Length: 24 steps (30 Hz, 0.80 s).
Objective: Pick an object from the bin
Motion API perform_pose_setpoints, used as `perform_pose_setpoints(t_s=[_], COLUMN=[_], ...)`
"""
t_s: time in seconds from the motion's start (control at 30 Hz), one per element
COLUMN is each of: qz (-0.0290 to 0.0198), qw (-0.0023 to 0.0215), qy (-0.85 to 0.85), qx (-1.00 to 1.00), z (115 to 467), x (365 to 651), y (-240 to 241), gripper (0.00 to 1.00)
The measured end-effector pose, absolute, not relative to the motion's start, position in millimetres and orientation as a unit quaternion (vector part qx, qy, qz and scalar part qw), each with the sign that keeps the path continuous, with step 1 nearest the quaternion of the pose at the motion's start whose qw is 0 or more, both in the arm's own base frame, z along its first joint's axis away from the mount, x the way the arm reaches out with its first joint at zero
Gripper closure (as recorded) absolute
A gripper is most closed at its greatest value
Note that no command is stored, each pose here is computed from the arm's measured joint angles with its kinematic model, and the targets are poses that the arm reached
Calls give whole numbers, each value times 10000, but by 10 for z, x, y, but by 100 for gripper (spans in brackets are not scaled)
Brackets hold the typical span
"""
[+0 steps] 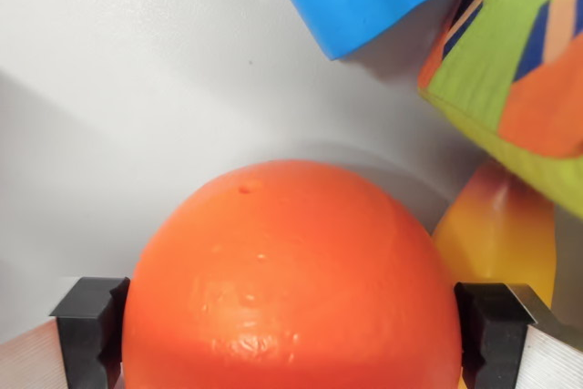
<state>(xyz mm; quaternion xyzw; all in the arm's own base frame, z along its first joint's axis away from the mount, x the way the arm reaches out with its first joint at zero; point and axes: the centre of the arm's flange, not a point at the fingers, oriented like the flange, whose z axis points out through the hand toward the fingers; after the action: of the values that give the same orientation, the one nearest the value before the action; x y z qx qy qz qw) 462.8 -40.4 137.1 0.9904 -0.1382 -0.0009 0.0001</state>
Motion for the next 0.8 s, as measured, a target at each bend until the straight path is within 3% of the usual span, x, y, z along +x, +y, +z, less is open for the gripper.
perform_pose_setpoints(t_s=[0.43,0.8], qz=[-9,5], qw=[0,-6], qy=[-1382,-1384], qx=[9904,9904], z=[1401,1630], x=[4629,4637], y=[-403,-405], gripper=[100,100])
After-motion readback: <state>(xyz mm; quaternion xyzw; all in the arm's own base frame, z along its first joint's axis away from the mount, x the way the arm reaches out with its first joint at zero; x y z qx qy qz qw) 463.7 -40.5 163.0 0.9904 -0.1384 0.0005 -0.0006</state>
